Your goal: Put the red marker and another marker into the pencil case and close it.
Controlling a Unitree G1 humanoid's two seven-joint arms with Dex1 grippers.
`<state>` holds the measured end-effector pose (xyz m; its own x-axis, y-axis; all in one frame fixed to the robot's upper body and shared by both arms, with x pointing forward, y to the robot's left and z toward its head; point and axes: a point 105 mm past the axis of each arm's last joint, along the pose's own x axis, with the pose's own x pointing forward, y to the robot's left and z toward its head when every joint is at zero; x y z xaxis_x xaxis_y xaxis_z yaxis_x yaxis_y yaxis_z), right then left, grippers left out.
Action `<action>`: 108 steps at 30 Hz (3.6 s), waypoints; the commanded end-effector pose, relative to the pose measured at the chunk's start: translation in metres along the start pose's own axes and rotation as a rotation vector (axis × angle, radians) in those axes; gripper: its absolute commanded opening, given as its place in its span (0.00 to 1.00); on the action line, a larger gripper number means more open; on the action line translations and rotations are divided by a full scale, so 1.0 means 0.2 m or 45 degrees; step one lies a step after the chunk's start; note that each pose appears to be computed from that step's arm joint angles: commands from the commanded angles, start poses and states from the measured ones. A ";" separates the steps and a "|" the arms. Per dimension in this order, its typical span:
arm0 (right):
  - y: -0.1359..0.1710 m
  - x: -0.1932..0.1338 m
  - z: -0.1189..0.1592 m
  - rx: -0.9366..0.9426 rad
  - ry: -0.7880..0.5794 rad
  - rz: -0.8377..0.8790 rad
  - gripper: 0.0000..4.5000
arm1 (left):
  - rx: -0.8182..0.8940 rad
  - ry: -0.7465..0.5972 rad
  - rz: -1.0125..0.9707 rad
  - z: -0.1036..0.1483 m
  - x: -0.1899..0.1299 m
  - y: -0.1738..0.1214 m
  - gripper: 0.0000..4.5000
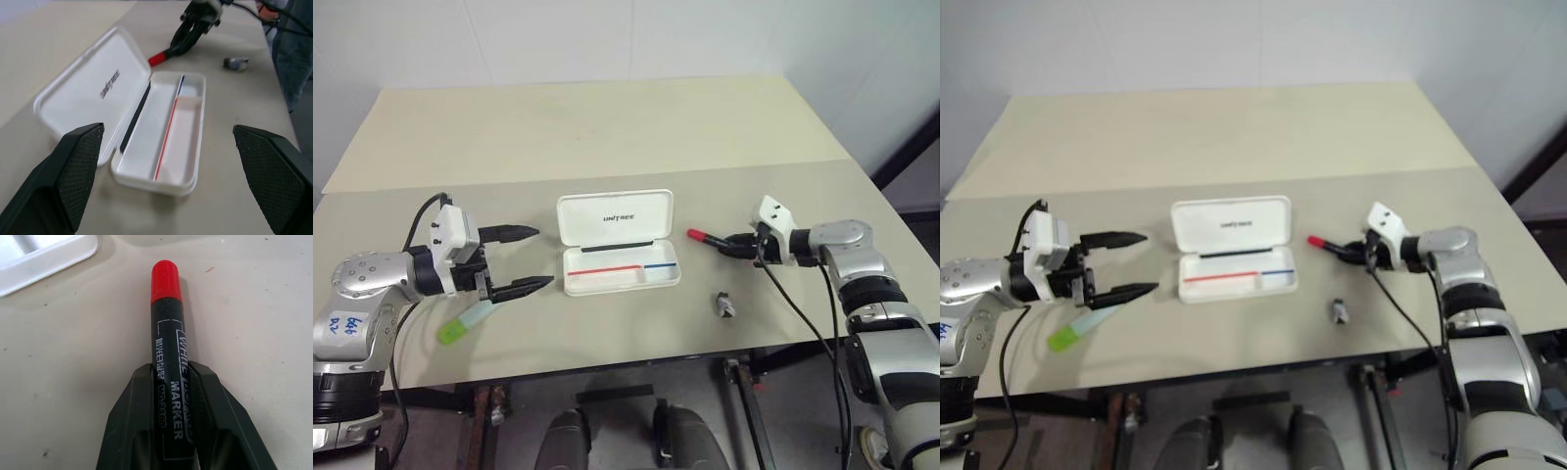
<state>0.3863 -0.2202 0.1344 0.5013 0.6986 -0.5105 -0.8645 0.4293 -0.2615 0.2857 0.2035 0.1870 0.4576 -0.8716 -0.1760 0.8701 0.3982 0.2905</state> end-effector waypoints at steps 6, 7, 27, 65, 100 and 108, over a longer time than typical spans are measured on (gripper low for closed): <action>0.20 -0.16 0.27 -0.151 -0.092 0.181 0.13 | 0.042 0.026 0.075 -0.02 -0.10 0.01 1.00; 0.24 -0.13 0.31 -0.167 -0.120 0.205 0.13 | 0.039 0.024 0.079 -0.02 -0.09 0.01 1.00; 0.44 0.45 0.64 -0.677 -0.245 0.315 0.13 | 0.003 0.030 0.096 -0.05 -0.06 -0.08 1.00; 0.69 0.01 0.64 -0.303 -0.521 0.670 0.99 | -0.138 0.217 0.472 -0.34 -0.46 -0.16 1.00; 0.68 -0.07 0.65 -0.325 -0.535 0.579 1.00 | -0.224 0.158 0.428 -0.50 -0.37 -0.13 0.25; 0.61 -0.14 0.55 -0.306 -0.534 0.496 1.00 | -0.094 0.040 0.276 -0.27 -0.19 -0.12 0.25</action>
<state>0.2714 -0.1158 0.2020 0.0549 0.9681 -0.2444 -0.9585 -0.0175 -0.2845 0.2567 0.2518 0.1255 0.6631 -0.7294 -0.1680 0.7455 0.6233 0.2362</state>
